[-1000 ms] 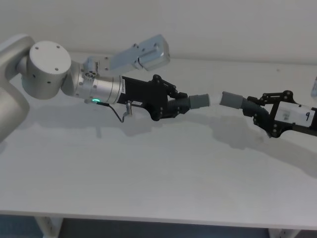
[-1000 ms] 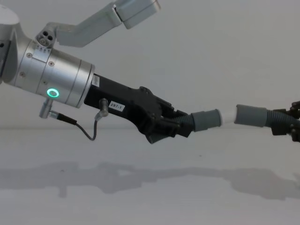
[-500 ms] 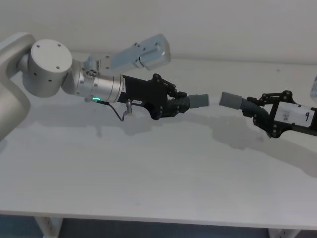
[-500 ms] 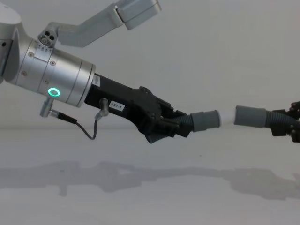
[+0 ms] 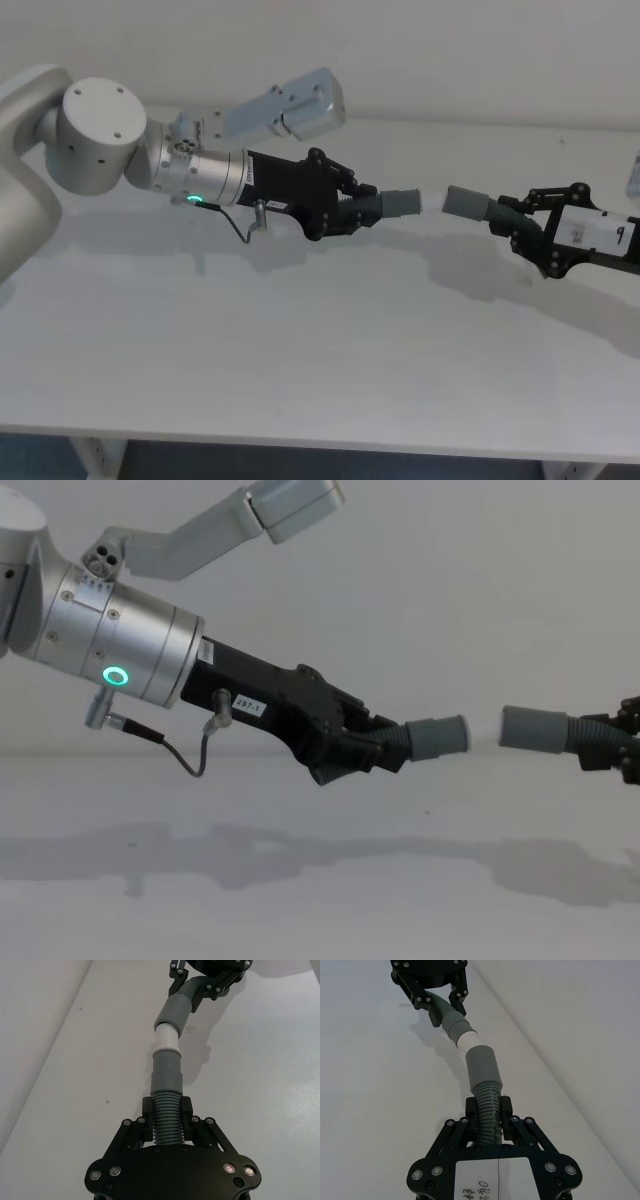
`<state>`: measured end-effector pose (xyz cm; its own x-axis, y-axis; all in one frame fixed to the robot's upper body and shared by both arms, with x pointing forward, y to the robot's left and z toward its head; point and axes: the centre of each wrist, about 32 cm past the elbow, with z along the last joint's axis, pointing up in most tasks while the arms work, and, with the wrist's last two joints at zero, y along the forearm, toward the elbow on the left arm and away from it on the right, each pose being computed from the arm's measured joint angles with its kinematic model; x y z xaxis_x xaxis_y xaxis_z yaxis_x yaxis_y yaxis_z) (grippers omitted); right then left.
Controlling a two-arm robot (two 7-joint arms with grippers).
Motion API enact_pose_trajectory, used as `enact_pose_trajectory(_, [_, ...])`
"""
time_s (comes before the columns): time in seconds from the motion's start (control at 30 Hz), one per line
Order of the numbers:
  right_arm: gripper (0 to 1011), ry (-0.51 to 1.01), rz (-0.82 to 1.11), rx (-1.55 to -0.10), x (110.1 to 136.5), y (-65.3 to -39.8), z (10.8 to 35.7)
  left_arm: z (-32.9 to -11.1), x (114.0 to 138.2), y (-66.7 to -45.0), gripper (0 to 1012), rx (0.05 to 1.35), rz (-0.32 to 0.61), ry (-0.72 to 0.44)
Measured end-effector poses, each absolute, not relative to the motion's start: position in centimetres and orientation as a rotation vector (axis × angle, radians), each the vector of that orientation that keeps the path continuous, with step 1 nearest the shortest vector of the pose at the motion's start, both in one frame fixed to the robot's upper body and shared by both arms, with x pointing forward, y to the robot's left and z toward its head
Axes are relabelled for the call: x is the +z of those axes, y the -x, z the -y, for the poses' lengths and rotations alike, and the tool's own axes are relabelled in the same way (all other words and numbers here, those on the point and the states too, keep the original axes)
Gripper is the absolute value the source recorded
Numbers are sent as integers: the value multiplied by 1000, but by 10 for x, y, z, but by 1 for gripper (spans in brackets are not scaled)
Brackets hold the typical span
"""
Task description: Use both hands to pick up one end of the pipe from the table, align the ends, and insert them.
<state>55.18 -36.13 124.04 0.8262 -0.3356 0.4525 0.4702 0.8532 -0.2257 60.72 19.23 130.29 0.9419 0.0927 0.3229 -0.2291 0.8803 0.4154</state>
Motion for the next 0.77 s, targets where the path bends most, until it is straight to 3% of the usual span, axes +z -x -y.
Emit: enact_pose_trajectory(0.77, [273,339,414,-436,1241,-552,361,-192,1303,-608,306,171,301,-467])
